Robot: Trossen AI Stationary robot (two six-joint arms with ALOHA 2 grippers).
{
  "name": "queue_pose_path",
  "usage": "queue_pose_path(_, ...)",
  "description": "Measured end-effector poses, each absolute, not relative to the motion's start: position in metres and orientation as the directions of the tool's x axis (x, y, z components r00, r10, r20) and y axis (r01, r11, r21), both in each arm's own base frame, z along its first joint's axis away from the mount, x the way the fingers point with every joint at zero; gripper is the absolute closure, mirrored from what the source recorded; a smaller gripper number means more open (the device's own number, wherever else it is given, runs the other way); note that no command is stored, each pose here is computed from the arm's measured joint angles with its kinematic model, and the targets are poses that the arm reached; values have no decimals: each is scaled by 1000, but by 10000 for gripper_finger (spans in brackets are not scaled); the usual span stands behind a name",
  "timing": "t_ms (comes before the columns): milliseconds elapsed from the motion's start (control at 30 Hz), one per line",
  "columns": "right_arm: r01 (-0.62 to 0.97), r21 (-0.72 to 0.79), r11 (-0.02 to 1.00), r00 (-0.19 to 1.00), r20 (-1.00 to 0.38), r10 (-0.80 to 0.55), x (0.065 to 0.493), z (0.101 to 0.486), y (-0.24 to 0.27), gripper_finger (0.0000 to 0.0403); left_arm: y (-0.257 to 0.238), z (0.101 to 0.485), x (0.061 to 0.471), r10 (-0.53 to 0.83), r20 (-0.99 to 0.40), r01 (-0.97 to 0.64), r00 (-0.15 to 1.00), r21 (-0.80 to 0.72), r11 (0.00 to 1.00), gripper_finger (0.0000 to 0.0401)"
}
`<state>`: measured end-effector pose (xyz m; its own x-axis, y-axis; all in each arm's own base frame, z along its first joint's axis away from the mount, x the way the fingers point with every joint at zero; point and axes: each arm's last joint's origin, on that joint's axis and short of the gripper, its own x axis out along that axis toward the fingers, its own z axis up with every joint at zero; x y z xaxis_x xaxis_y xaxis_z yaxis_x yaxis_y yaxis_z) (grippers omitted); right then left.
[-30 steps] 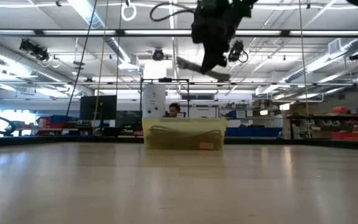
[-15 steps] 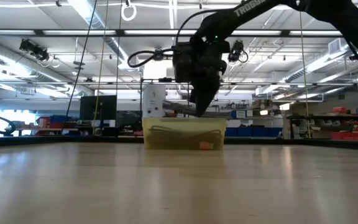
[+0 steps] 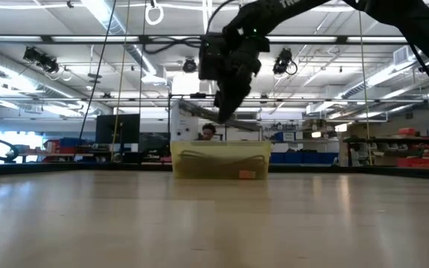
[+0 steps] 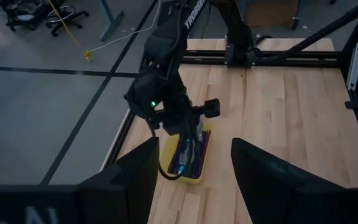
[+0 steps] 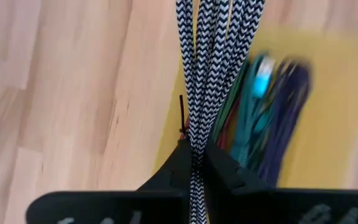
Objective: Pick and place USB-C Cables
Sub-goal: Put the white charger cable into the bin
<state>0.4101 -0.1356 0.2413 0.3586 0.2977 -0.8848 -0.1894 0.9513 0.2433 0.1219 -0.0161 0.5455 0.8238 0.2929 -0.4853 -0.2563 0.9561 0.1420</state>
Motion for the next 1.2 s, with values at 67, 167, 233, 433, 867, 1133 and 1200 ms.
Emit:
queue_pose_path(67,-213,212,954,400,-872,283,414,253,-137,383,-16,546,122,293,-485,-256,824,142,956,193)
queue_pose_path(167,-227,182,957,442,-857,267,417,266,-139,383,-16,546,122,293,-485,-256,824,142,956,193)
queue_pose_path(233,-230,170,958,459,-849,261,419,271,-140,383,-16,546,122,293,-485,-256,824,142,956,193)
queue_pose_path(433,-241,166,956,455,-851,263,418,269,-140,383,-16,546,122,293,-485,-257,824,140,956,193)
queue_pose_path(867,-226,222,949,369,-882,294,411,233,-137,383,-16,546,122,293,-485,-268,824,121,956,193)
queue_pose_path(1133,-202,233,951,356,-887,293,405,208,-144,383,-16,546,122,293,-485,-269,824,121,956,193)
queue_pose_path(1200,-193,237,952,353,-889,292,402,203,-147,383,-16,546,122,293,-485,-269,824,120,956,193)
